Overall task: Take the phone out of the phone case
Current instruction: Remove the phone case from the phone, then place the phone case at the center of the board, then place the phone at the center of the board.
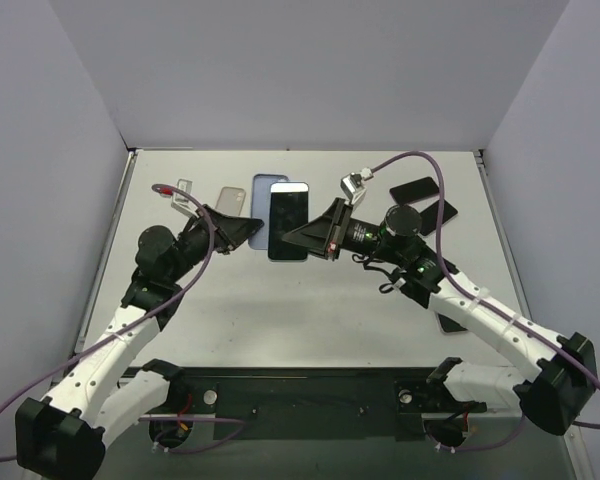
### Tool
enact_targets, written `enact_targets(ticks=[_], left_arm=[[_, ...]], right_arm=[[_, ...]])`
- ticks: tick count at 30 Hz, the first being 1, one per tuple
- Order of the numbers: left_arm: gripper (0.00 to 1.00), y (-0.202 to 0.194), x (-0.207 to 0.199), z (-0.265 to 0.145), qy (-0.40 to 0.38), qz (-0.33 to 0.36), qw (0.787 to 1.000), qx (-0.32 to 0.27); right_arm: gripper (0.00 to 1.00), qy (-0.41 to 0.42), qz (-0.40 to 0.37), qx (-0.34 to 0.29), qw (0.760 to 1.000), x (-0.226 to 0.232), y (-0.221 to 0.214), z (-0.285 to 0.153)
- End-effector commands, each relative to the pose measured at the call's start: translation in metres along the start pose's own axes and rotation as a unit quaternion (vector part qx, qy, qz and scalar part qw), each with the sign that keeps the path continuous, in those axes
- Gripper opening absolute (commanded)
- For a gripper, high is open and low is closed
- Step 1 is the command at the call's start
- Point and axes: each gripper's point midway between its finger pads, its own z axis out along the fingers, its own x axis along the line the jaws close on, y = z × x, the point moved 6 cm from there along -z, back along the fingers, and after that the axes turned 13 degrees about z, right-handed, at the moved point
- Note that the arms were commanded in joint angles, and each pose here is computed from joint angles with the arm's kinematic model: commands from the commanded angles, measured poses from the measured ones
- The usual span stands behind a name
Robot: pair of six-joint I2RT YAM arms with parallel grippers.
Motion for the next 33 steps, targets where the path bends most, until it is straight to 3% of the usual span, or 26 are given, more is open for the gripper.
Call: enact_targets(ticks=[1,6,9,12,15,20,21,24,30,31,33], left_arm=[[0.00,-0.019,0.064,-0.027,0.224,0.051,0.972,0.046],[0.00,-0.061,0.107,-0.049,0.278,0.041,0.954,0.100],[0.00,-0.082,0.126,-0.066,0.326,0.037,0.935,0.135],[0.00,-0.089,0.138,-0.077,0.365,0.046,0.916,0.160],[0.00,-0.094,0.150,-0.091,0.425,0.050,0.884,0.189],[0.00,-0.089,0.156,-0.105,0.469,0.083,0.860,0.186],[0.00,-0.090,0.158,-0.106,0.465,0.097,0.858,0.193],[0.00,-0.098,0.166,-0.104,0.466,0.093,0.852,0.221],[0.00,-0.102,0.183,-0.111,0.515,0.096,0.819,0.235],[0.03,-0.100,0.184,-0.112,0.521,0.101,0.815,0.233],[0.25,-0.092,0.181,-0.114,0.536,0.102,0.809,0.218]], right_arm=[[0.00,-0.039,-0.101,-0.047,0.993,0.021,0.009,-0.031],[0.00,-0.153,-0.156,-0.143,0.965,-0.003,0.045,-0.076],[0.00,-0.240,-0.146,-0.184,0.942,-0.032,0.067,-0.104],[0.00,-0.323,-0.142,-0.244,0.903,-0.061,0.100,-0.137],[0.00,-0.412,-0.127,-0.284,0.857,-0.090,0.122,-0.167],[0.00,-0.474,-0.053,-0.379,0.793,-0.133,0.151,-0.221],[0.00,-0.493,-0.029,-0.402,0.771,-0.146,0.158,-0.241],[0.00,-0.514,0.004,-0.435,0.739,-0.167,0.178,-0.276],[0.00,-0.504,0.040,-0.466,0.726,-0.197,0.215,-0.306],[0.00,-0.502,0.039,-0.474,0.723,-0.198,0.220,-0.310],[0.00,-0.498,0.039,-0.490,0.715,-0.205,0.237,-0.320]])
